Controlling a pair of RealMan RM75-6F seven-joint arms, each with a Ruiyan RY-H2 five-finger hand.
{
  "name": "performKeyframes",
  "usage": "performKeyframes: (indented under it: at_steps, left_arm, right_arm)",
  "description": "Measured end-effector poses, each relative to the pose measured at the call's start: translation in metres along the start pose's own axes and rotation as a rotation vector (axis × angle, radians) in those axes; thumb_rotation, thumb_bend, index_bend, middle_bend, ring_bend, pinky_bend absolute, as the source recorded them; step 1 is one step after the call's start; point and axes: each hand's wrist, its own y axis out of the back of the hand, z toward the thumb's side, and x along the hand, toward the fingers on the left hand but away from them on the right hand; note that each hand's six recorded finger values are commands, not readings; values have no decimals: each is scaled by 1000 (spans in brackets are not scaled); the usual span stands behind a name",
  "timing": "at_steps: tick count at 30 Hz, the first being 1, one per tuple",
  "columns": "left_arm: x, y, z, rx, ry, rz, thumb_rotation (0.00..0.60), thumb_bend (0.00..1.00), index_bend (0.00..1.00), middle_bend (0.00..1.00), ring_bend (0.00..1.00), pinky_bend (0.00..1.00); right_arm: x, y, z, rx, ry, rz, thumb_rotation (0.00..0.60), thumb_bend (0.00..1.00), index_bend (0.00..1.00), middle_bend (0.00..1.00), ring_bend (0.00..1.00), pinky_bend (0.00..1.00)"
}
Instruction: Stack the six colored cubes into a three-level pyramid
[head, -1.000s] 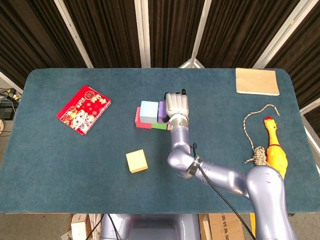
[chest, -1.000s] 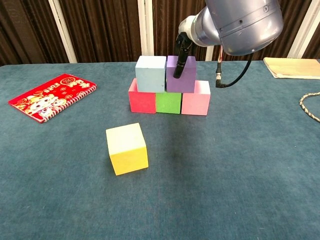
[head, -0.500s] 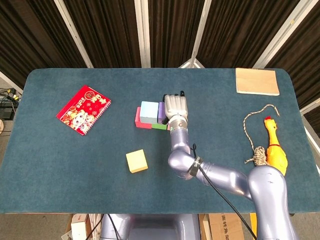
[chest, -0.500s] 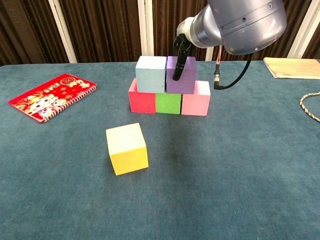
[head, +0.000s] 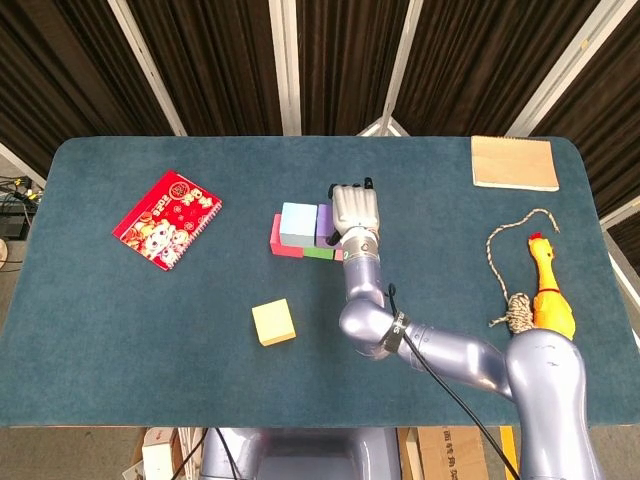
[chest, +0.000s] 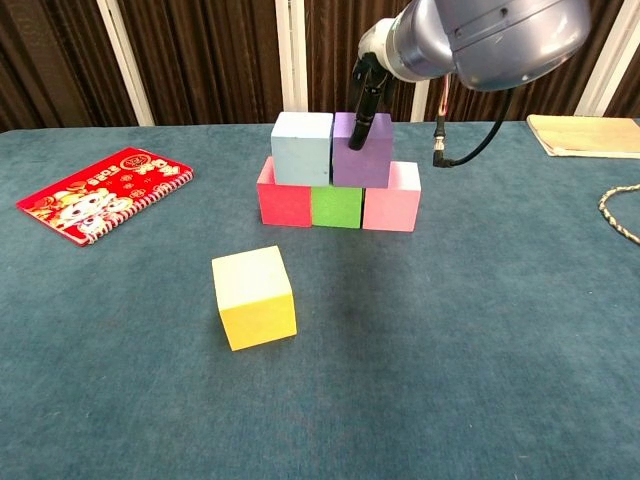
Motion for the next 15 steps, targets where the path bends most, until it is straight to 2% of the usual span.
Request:
performKeyframes:
  at_steps: [8, 15]
  left_arm:
    - [-1, 1, 1, -7, -4, 1, 600, 316, 159, 96, 7, 0]
    - [-1, 2, 1, -22, -7, 1, 600, 316, 159, 96, 7, 0]
  right_arm:
    - [13, 5, 2, 6, 27, 18, 600, 131, 295, 304, 213, 0]
    - [39, 23, 5, -33, 81, 18, 600, 131, 282, 304, 213, 0]
